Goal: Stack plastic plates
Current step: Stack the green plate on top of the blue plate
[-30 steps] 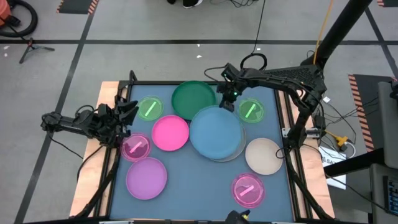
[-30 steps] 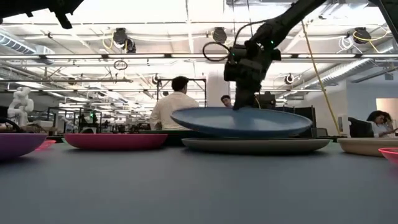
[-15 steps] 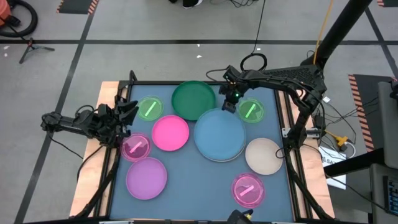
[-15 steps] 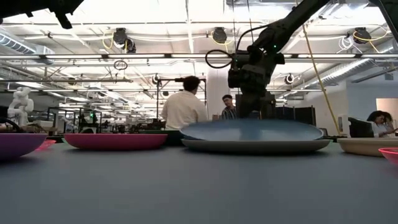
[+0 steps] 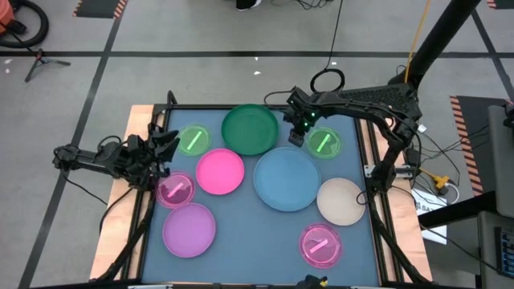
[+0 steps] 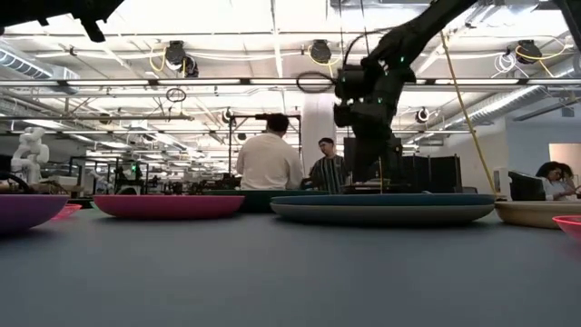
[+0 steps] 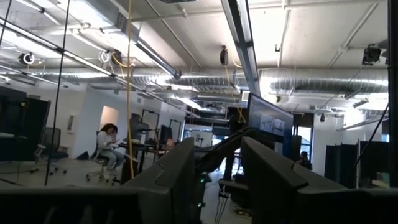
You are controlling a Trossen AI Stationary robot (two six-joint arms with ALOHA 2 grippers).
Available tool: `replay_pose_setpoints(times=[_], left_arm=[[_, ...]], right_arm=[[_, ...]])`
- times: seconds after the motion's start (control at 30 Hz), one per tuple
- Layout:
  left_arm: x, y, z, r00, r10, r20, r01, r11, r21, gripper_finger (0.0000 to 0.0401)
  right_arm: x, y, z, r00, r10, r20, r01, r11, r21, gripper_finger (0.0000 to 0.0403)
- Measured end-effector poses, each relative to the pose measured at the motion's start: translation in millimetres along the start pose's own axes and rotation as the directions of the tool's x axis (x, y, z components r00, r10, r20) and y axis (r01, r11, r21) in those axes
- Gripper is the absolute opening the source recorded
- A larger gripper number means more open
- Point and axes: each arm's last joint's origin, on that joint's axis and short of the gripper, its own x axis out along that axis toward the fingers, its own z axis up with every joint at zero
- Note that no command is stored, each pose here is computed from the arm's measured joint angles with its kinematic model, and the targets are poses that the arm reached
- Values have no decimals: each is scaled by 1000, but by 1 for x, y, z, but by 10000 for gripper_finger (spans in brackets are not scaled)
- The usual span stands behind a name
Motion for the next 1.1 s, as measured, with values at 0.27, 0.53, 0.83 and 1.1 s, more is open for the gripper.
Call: replay_pose_setpoints(times=[0.27,0.53,0.83,1.1], left_arm=[[0,1,-3,999,29,-29,-28,1000,10,138],[0,1,-6,996,60,-66,-59,998,17,138],[0,2,-7,992,101,-80,-100,995,14,138],[0,3,-7,991,111,-78,-110,994,17,138]], right_arm=[[-26,59,-2,987,23,157,7,981,-192,85],[3,105,-53,911,126,392,-28,969,-247,65],[51,118,-105,977,-89,193,128,971,-202,15],[65,118,-106,961,-194,195,232,953,-193,3]])
